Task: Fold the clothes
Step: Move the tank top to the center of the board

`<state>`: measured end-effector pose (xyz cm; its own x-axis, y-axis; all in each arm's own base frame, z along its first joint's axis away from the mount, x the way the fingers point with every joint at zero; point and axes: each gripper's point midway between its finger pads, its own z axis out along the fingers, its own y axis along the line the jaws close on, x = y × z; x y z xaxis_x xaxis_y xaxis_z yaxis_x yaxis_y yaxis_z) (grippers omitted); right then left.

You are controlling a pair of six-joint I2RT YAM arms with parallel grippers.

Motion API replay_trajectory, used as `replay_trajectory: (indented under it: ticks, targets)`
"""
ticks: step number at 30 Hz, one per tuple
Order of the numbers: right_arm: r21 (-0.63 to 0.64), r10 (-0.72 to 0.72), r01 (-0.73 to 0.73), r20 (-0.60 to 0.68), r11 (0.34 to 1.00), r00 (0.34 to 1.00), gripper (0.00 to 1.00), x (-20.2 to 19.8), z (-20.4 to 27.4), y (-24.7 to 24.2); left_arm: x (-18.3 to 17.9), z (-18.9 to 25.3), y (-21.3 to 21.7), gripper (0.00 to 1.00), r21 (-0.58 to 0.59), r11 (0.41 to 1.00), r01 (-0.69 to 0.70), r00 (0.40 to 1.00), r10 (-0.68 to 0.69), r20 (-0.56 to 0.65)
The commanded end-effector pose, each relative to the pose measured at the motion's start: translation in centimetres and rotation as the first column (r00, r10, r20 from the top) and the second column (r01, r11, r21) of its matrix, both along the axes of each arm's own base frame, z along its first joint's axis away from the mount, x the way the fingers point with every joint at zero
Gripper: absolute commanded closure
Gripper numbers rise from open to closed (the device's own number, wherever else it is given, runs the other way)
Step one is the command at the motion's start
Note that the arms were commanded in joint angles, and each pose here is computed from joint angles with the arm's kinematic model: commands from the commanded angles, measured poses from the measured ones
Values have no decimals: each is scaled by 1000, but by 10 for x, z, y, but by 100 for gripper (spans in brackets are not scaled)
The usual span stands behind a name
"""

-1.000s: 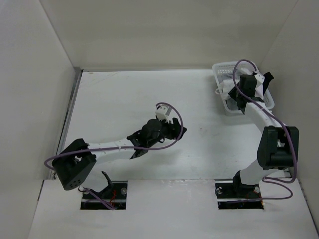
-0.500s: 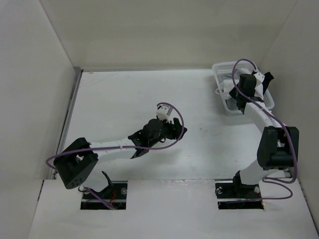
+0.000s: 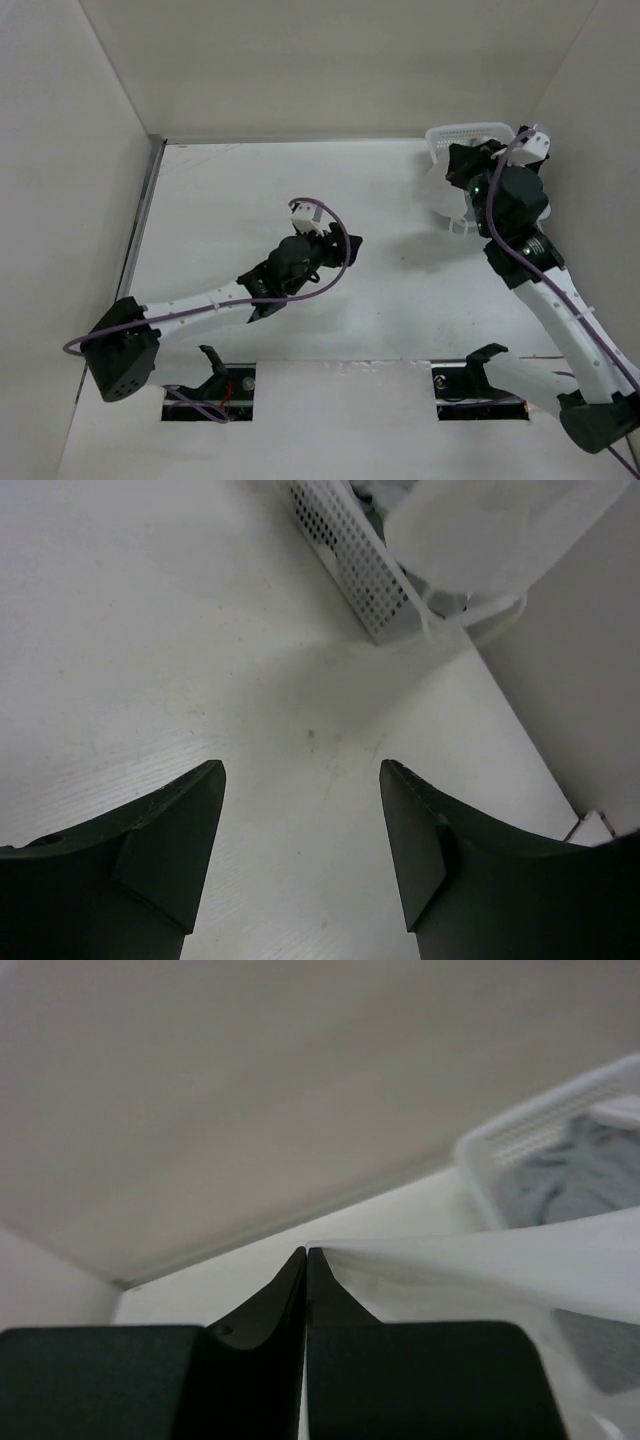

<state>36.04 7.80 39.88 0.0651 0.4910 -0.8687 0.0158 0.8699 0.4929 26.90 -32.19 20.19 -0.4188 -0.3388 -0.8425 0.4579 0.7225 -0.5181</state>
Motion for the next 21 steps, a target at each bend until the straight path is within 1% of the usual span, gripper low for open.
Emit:
replay_trajectory:
  ticks: [1,3,6,8,10,12,14,15,17,20,21]
  targets:
    - [25,202,-207,138,978,970,98,-46,60,54,20,46,34,38,-89,977,-193,979,198,47]
    - [40,314,-328,197,944,929,98,-76,86,84,25,50,57,38,-104,956,-273,960,279,39]
    - [68,429,-460,265,885,864,98,-112,113,114,29,59,93,38,-137,921,-364,928,371,30]
    - [86,468,-511,294,855,834,97,-124,123,127,30,66,111,38,-160,904,-397,913,407,31]
    - [89,491,-534,291,841,821,96,-123,119,141,32,71,130,38,-173,885,-432,896,444,30]
    - [100,493,-525,231,845,839,95,-104,92,156,34,72,149,38,-177,865,-469,877,481,27]
    - [110,491,-505,126,856,862,94,-72,46,171,37,70,167,38,-173,847,-503,858,513,15]
    - [118,504,-507,62,854,862,94,-57,17,182,39,67,174,38,-172,838,-518,850,526,6]
    - [143,514,-501,-69,854,855,94,-23,-48,200,42,58,189,38,-158,824,-544,836,548,-22]
    - [191,523,-488,-255,852,813,94,32,-139,223,53,36,203,38,-126,808,-575,818,568,-90]
    - [206,519,-477,-298,854,801,88,54,-161,226,57,27,205,38,-122,806,-580,814,568,-119]
